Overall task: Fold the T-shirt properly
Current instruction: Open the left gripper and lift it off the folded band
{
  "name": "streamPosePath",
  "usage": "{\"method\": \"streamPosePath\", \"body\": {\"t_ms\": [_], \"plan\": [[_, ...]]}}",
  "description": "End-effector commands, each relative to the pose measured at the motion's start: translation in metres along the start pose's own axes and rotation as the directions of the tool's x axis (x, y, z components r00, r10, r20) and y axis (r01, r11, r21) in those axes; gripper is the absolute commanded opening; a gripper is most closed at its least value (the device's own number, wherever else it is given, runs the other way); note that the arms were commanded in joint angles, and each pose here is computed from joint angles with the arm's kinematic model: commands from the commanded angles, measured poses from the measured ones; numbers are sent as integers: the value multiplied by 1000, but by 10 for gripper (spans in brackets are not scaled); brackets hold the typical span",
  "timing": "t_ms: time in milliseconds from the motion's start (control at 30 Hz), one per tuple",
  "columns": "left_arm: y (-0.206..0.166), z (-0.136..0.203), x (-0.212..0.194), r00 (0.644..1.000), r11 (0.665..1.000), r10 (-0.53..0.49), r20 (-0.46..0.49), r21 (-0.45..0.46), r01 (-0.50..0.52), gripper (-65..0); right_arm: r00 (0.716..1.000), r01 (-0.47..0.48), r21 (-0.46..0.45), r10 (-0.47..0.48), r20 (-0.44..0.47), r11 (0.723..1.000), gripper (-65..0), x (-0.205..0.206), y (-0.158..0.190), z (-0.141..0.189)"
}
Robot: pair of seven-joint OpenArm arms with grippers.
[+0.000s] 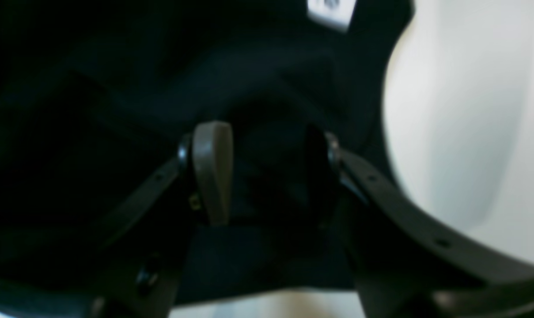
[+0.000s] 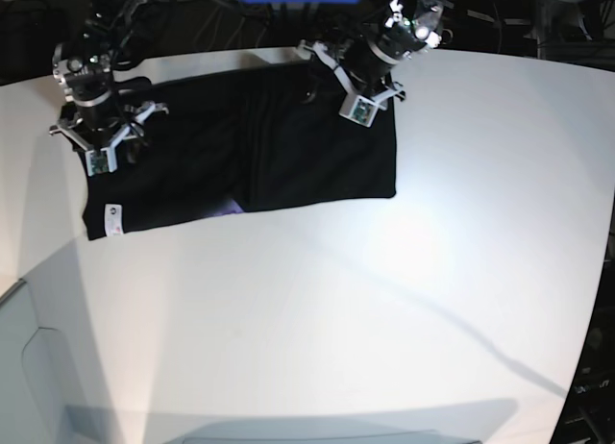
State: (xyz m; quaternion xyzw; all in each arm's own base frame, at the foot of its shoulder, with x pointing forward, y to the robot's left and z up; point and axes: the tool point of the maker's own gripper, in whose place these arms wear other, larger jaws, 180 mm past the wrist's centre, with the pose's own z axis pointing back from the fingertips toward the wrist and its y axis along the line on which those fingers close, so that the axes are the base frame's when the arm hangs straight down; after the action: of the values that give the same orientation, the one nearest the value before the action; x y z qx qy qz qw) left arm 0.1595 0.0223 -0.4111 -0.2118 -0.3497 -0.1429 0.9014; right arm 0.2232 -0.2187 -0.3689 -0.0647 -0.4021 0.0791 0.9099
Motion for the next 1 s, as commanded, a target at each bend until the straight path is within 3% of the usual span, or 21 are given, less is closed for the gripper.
{"method": "streamPosePath", "body": {"t_ms": [0,200,400,533,967], "plan": [[-1,2,1,1000,1000,-2,0,0,2,-298,999,-1,-1,1,42,1000,-376,11,-1,3],[-2,2,1,1000,1000,-3,0,-3,3,-298,996,56,-92,-50,73,994,-370,21,-35,0],[-2,2,3,1000,1000,-3,6,-2,3,-295,994,101,-103,-96,49,990,-260,11,-49,-14],[-3,2,3,1000,1000,1,9,-4,-1,-294,993,115,-75,-115,-1,991,-219,-9,-49,-27],[-1,2,3,1000,1000,-2,8,3,2,-294,991,111,-68,-115,-60,991,-212,-25,-73,-48]]}}
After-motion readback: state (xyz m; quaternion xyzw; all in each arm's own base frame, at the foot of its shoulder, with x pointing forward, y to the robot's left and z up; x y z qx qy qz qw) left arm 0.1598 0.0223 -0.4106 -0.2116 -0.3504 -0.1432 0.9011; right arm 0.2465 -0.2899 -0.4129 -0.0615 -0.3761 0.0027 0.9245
